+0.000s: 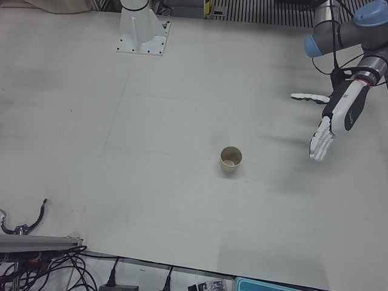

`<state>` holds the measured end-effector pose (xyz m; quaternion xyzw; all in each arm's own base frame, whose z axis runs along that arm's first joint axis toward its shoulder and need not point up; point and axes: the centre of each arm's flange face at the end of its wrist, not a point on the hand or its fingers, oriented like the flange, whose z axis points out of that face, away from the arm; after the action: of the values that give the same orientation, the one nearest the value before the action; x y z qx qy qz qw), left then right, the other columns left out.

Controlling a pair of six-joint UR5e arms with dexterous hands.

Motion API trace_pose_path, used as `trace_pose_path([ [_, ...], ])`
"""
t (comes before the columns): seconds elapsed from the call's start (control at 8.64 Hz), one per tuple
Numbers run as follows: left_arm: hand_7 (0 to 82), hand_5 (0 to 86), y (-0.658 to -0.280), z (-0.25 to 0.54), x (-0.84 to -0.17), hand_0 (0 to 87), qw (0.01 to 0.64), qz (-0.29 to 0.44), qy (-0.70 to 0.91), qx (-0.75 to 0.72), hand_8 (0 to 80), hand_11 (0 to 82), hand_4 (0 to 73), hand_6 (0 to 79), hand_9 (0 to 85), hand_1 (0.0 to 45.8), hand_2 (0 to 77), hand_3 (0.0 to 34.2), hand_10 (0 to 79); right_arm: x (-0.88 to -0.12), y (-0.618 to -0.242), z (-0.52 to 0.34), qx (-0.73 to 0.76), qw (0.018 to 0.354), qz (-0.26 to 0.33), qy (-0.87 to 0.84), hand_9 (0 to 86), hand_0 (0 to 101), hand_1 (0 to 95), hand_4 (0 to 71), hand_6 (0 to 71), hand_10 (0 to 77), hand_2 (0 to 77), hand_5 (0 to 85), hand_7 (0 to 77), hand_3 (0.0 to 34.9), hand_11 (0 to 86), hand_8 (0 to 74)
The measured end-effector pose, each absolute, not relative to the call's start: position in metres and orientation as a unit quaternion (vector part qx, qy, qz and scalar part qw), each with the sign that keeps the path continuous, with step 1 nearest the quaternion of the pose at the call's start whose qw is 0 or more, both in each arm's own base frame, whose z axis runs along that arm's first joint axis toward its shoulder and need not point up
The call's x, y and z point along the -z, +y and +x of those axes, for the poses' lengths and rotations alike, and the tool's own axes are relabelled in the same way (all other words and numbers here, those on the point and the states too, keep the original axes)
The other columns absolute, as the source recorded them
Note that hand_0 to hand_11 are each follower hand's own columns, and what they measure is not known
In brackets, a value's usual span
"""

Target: Pour water

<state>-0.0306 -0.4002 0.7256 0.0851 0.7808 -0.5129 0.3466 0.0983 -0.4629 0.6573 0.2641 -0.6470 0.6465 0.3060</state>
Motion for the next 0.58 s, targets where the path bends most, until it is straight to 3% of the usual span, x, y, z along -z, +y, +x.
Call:
trace_pose_path([
  [0.12, 0.0, 0.0, -0.395, -0.029, -0.748, 46.2, 0.349, 0.082, 0.778, 0.515, 0.0, 0.0, 1.1, 0.5, 1.1, 19.6, 8.7, 0.1, 0.5, -0.654, -0.462, 0.098, -0.656, 0.281, 0.24, -0.658, 0.0, 11, 10.4, 0.0, 0.5, 0.5, 25.6, 0.0, 0.5, 0.0, 0.5, 0.5],
  [0.35, 0.0, 0.0, -0.399, -0.002, -0.763, 46.9, 0.344, 0.075, 0.783, 0.513, 0.0, 0.0, 1.1, 0.5, 1.1, 19.1, 9.8, 0.1, 0.0, -0.615, -0.462, 0.101, -0.65, 0.225, 0.202, -0.698, 0.0, 17, 11.5, 0.0, 0.5, 0.5, 26.2, 0.0, 1.1, 0.0, 0.5, 0.5],
  [0.58, 0.0, 0.0, -0.425, 0.073, -0.748, 46.8, 0.314, 0.062, 0.802, 0.505, 0.0, 0.0, 1.1, 0.5, 1.1, 18.5, 9.8, 0.0, 0.0, -0.595, -0.46, 0.104, -0.642, 0.208, 0.195, -0.711, 0.0, 19, 11.5, 0.0, 0.5, 0.5, 26.2, 0.0, 1.1, 0.0, 0.5, 0.5],
])
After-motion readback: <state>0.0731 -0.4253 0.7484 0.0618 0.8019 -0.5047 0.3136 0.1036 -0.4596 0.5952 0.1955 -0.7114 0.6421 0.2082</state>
